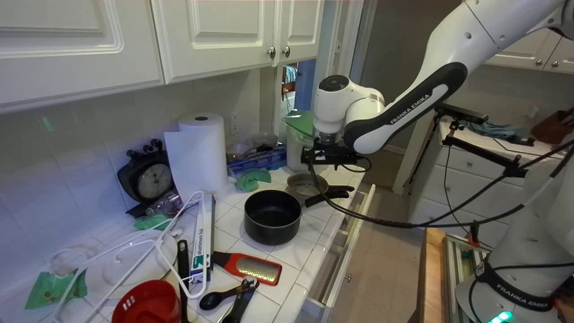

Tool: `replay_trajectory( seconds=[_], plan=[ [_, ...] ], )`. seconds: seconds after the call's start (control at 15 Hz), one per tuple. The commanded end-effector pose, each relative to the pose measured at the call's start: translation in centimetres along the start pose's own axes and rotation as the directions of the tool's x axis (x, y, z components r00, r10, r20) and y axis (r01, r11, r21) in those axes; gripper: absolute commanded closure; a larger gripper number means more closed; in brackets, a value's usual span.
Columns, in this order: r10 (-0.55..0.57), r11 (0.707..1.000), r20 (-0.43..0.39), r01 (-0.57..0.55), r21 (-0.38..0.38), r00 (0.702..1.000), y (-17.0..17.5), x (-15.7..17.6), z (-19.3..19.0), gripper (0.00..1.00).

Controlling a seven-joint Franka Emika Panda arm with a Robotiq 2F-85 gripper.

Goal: Remove the silver pot from the inside of the black pot

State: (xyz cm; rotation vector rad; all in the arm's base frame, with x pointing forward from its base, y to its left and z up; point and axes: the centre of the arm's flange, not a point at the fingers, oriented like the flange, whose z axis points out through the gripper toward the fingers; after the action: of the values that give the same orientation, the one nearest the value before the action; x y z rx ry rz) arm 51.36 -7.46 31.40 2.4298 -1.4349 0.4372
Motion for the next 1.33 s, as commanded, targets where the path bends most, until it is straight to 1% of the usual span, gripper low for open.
replay_trajectory(
  seconds=[0.0,0.13,0.27,0.4,0.6,0.8,1.07,1.13,1.2,1.27],
  plan=[
    [-0.185,0.979,-0.017,0.186,0.078,0.983,1.8,-1.0,-4.6,0.0],
    [-0.277,0.951,-0.051,0.282,0.127,0.959,1.8,-1.5,-6.4,0.0],
    [-0.355,0.915,-0.065,0.361,0.182,0.933,1.8,-1.9,-8.1,0.0],
    [-0.409,0.883,-0.064,0.413,0.222,0.91,2.0,-2.2,-9.6,0.0],
    [-0.467,0.849,-0.042,0.462,0.258,0.883,2.4,-2.6,-11.5,0.0],
    [-0.495,0.841,-0.007,0.481,0.249,0.869,2.9,-3.1,-12.9,0.0],
    [-0.523,0.834,0.0,0.512,0.204,0.852,3.4,-3.8,-14.6,0.0],
    [-0.525,0.835,-0.001,0.515,0.192,0.851,3.5,-4.0,-14.9,0.0],
    [-0.516,0.843,-0.005,0.508,0.177,0.857,3.6,-4.2,-15.3,0.0],
    [-0.518,0.839,-0.005,0.51,0.192,0.855,2.5,-3.8,-14.1,0.0]
  ],
)
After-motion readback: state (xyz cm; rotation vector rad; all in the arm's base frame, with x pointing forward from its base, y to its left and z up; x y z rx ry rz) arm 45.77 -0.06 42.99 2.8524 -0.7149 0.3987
